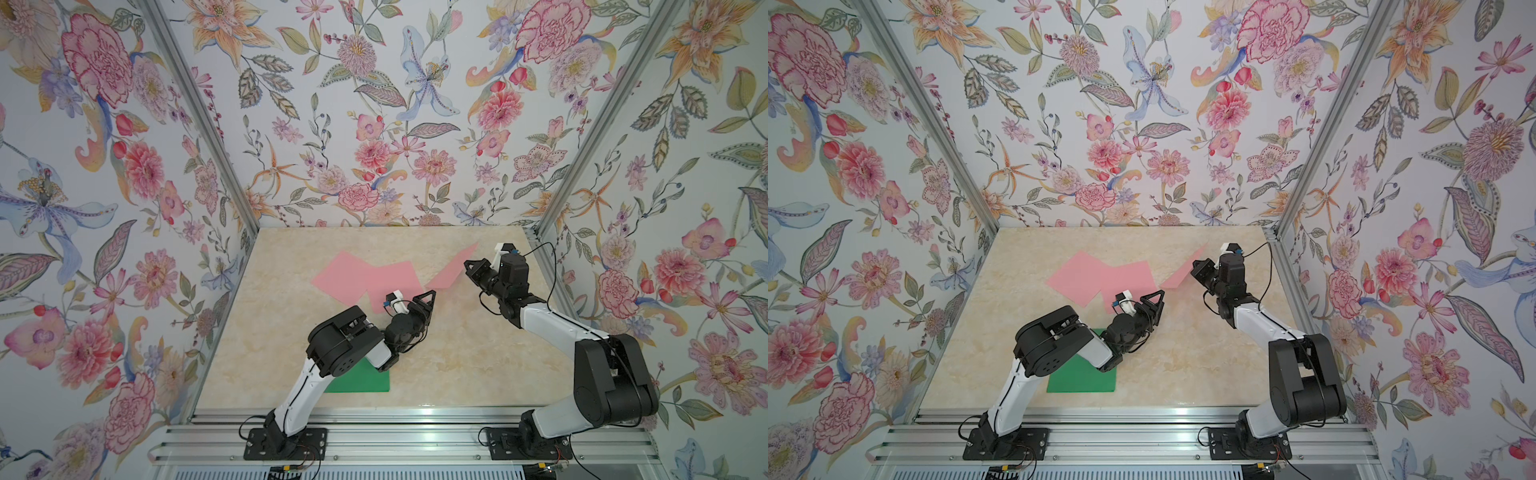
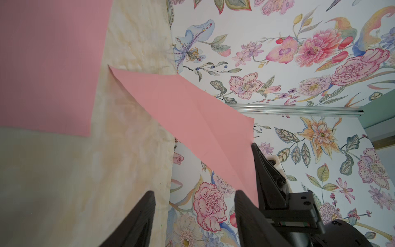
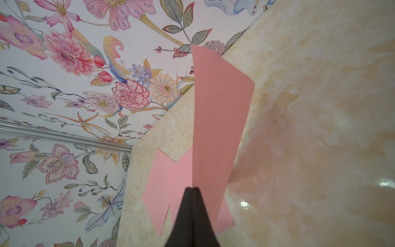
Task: Sort the scattered colored papers by color
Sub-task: Place the colored paper at the center of the board.
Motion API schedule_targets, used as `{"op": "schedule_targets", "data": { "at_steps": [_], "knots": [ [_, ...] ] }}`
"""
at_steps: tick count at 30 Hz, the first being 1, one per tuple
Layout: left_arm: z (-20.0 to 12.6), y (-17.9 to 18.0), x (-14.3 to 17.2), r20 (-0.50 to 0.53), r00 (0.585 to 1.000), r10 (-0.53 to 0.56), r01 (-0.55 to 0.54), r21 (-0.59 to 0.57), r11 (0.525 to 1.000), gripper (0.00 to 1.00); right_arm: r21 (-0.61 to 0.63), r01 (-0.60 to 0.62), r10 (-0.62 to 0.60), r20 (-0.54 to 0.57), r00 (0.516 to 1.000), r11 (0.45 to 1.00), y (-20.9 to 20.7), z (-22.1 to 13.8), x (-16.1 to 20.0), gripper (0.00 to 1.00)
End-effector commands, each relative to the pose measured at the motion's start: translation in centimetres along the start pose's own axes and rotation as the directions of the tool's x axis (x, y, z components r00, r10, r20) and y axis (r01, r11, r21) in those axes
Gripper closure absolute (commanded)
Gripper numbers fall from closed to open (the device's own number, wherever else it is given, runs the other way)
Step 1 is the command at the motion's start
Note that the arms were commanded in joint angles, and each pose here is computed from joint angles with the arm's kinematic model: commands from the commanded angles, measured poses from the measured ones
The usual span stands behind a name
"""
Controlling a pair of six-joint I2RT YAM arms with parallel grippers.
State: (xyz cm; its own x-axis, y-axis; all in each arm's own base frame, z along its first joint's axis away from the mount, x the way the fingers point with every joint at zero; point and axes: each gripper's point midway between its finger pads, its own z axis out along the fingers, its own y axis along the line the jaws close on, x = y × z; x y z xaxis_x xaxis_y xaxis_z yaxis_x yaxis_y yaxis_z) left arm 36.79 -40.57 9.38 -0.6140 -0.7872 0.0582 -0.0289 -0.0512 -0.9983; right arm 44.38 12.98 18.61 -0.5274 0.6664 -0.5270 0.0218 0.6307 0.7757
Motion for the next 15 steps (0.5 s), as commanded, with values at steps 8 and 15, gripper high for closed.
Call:
{"op": "schedule_targets", "data": {
  "at_steps": [8,15],
  "knots": [
    [2.1,-3.6,0.3,-0.016,0.993,-0.118,0.119,0.161,0.980,0.38,-0.047,-0.004,0.004,-0.006,1.000,0.999,1.0,-0.3,0.6,1.00],
    [2.9,-2.8,0.5,-0.021,0.990,-0.142,0.143,0.161,0.976,0.38,-0.052,0.002,-0.003,-0.007,1.000,0.999,1.2,-0.6,0.6,1.00]
  ]
}}
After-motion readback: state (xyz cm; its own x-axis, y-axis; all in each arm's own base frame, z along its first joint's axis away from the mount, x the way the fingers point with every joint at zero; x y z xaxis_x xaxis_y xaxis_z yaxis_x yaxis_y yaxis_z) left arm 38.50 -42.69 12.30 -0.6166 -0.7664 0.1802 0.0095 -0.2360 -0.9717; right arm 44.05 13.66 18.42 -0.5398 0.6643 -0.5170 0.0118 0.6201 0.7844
